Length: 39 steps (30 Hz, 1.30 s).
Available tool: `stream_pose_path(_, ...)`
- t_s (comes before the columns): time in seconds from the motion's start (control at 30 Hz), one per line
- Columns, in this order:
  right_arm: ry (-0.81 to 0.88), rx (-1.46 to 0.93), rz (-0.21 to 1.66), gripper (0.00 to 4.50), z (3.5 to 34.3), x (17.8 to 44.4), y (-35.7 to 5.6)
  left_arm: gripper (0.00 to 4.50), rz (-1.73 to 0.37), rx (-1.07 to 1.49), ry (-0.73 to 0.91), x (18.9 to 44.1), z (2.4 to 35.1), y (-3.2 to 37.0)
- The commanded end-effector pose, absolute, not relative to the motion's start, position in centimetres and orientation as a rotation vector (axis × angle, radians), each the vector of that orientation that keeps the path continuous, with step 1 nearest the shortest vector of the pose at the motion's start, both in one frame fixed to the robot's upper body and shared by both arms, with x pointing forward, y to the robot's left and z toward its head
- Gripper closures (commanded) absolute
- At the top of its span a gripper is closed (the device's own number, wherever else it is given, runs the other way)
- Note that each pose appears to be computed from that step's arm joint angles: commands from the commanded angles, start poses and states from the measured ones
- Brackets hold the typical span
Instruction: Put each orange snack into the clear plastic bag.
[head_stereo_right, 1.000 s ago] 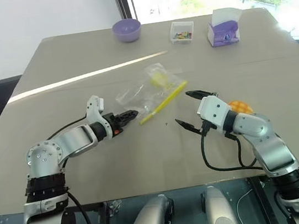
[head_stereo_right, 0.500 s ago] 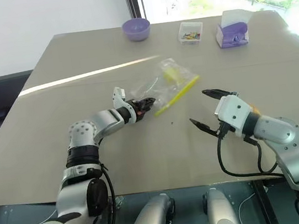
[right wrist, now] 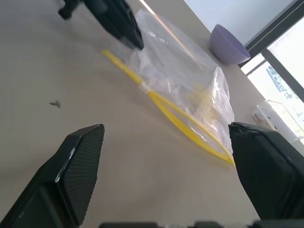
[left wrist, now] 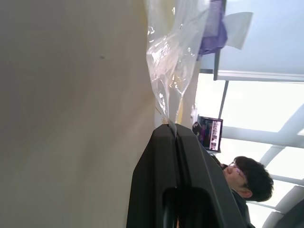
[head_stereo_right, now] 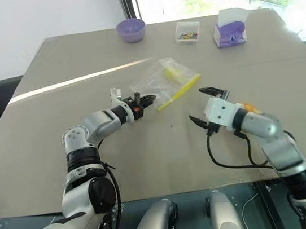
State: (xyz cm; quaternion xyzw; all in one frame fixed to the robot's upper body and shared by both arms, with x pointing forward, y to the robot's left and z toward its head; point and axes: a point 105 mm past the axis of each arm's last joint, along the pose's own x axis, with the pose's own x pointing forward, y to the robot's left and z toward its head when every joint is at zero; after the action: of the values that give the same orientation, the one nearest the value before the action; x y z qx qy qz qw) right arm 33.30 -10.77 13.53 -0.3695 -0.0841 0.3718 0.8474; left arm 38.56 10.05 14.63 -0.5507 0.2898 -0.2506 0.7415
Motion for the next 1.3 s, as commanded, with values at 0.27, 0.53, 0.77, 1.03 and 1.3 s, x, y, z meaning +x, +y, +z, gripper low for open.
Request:
stream_pose_path(0.27,-0.265,-0.993,0.623,0.0,12.7,40.7,-8.9,4.44,-0.585,-1.219,0.569,38.0,16.8,10.0)
stream_pose_path(0.53,-0.306,-1.054,0.503,0.0,13.5,42.9,-8.8,4.44,-0.593,-1.235,0.553,37.6,17.3,9.9)
stream_pose_path(0.77,-0.302,-1.087,0.477,0.66,12.6,43.8,-7.9,4.5,-0.585,-1.243,0.539,37.5,17.4,10.2)
stream_pose_path(1.03,-0.332,-1.1,0.471,4.4,13.1,44.2,-7.6,4.5,-0.575,-1.25,0.516,37.4,17.6,11.0)
stream_pose_path(1.3,-0.443,-1.092,0.509,4.4,16.5,43.2,-8.0,4.5,-0.662,-0.988,0.47,34.4,18.2,14.5)
